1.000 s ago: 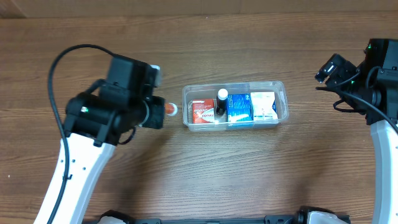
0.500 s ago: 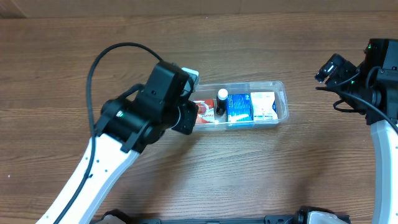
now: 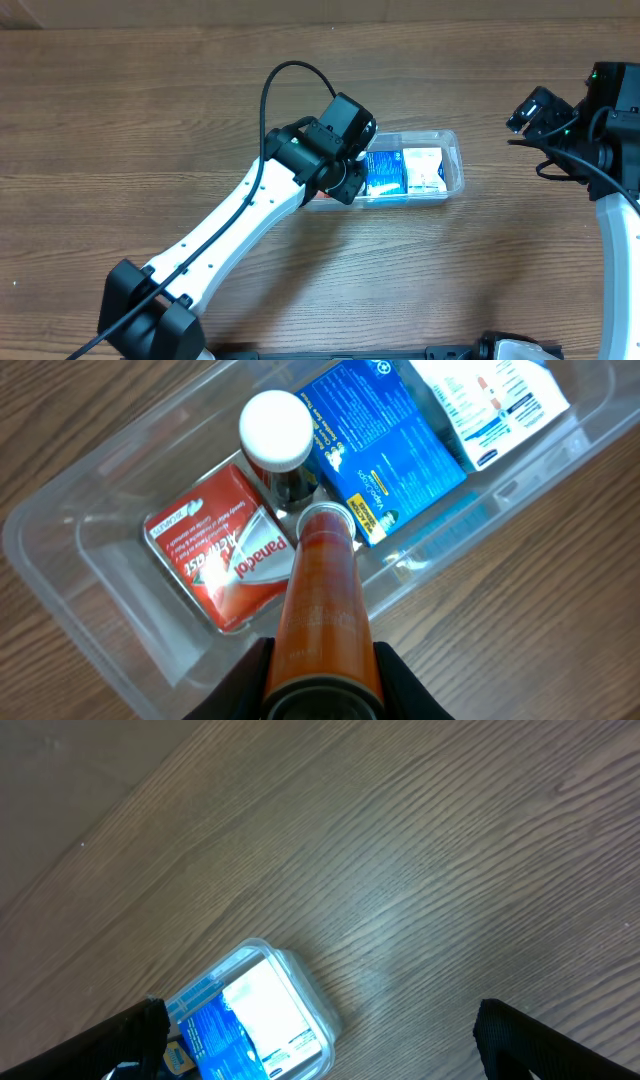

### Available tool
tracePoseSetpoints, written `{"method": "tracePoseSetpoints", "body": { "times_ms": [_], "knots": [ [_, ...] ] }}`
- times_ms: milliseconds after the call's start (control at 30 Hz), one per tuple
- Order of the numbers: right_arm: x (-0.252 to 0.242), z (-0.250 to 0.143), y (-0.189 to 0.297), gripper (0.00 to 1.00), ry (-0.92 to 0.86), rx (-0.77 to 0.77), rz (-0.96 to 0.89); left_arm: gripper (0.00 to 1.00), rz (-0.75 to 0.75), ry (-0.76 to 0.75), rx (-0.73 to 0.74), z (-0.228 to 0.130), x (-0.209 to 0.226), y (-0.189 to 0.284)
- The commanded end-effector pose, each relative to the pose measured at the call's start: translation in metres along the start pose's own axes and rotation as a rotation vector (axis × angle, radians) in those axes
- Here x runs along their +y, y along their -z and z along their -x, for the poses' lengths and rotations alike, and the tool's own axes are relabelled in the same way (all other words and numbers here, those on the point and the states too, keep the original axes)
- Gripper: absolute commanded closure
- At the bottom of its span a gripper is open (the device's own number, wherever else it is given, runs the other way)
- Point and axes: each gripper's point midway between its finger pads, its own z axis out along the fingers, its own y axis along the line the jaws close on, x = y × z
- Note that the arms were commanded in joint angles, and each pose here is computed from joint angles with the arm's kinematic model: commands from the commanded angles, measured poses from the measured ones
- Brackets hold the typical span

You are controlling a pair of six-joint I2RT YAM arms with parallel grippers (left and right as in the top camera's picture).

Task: Pack container
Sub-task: 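Place the orange tube into the container with left gripper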

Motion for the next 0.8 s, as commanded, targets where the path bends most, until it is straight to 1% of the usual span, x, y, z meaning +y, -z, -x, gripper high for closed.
{"method": "tracePoseSetpoints", "body": {
  "times_ms": [0, 100, 167, 233, 300, 367, 433, 533, 567, 600, 667, 733, 767],
  "knots": [
    [0.003, 0.004, 0.005, 0.0, -0.002, -0.019, 0.013, 0.85, 0.009, -0.055, 0.025, 0.003, 0.001, -0.016],
    [0.003, 0.004, 0.005, 0.0, -0.001, -0.019, 0.013, 0.84, 0.011, -0.072, 0.053, 0.001, 0.002, -0.034],
    [0.003, 0.004, 0.005, 0.0, -0.001, -0.019, 0.013, 0.79, 0.01, -0.076, 0.049, 0.003, 0.001, -0.037],
    [0.003, 0.004, 0.005, 0.0, -0.001, -0.019, 0.013, 0.59, 0.008, -0.076, 0.026, 0.009, 0.001, -0.036],
    [0.003, 0.004, 0.005, 0.0, -0.001, -0.019, 0.013, 0.48, 0.006, -0.076, 0.01, 0.015, -0.001, -0.03],
    [0.003, 0.004, 0.005, 0.0, -0.001, -0.019, 0.013, 0.44, 0.005, -0.076, -0.013, 0.022, -0.002, -0.019],
    [0.003, 0.004, 0.005, 0.0, -0.001, -0.019, 0.013, 0.43, 0.0, -0.067, -0.036, 0.031, -0.004, 0.003],
    [0.003, 0.004, 0.005, 0.0, -0.002, -0.02, 0.013, 0.42, 0.008, -0.061, -0.098, 0.047, -0.006, 0.061],
    [0.003, 0.004, 0.005, 0.0, -0.001, -0.019, 0.013, 0.41, 0.032, -0.047, -0.119, 0.049, -0.001, 0.08],
    [0.003, 0.004, 0.005, 0.0, -0.001, -0.019, 0.013, 0.4, 0.076, -0.018, -0.142, 0.05, 0.009, 0.101],
    [0.003, 0.004, 0.005, 0.0, -0.001, -0.019, 0.013, 0.38, 0.192, 0.089, -0.178, 0.041, 0.041, 0.147],
    [0.003, 0.004, 0.005, 0.0, -0.001, -0.019, 0.013, 0.37, 0.284, 0.215, -0.203, 0.024, 0.077, 0.182],
    [0.003, 0.004, 0.005, 0.0, -0.001, -0.019, 0.013, 0.36, 0.327, 0.3, -0.214, 0.009, 0.101, 0.201]
  ]
}}
